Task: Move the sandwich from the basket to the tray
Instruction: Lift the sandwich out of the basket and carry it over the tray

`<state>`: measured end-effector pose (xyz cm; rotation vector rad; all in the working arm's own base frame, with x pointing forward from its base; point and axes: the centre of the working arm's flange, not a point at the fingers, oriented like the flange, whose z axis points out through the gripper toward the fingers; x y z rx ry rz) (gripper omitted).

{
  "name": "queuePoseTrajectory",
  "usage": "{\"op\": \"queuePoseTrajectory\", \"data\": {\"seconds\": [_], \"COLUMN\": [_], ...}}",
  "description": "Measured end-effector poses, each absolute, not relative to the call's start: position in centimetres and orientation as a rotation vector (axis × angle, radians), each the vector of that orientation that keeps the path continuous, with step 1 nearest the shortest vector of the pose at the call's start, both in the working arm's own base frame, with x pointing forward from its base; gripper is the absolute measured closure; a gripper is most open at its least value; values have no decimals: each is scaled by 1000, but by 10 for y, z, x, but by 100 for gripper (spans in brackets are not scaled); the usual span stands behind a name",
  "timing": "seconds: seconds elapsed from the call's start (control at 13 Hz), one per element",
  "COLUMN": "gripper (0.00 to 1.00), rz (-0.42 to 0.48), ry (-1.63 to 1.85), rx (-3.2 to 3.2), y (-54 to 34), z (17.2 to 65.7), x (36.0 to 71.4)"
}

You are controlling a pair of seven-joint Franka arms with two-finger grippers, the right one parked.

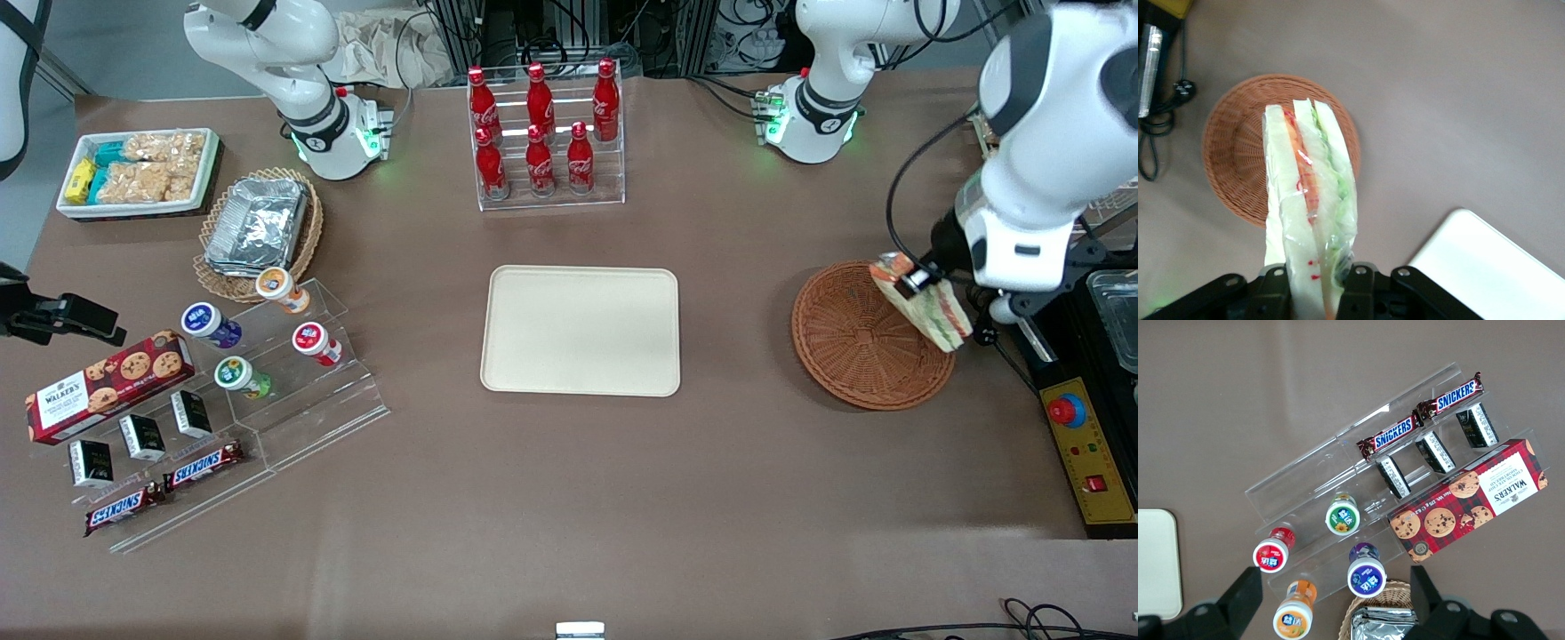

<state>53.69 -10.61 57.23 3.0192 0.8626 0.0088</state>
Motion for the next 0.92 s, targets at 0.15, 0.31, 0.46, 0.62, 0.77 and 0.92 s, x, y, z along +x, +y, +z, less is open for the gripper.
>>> {"op": "queuePoseTrajectory", "data": {"seconds": [0.15,0.31,0.46,0.62,0.77,0.92], "gripper": [80,80,80,80,80,80], "rz": [21,24,78,141,155,179], "ry": [708,545,386,264,196,111], "rx": [3006,3003,2979,2927,2898,2906], "y": [-148,-204,-267,-321,-348,-359], "z": [594,590,566,510,443,387], "x": [529,519,514,506,490,475]}}
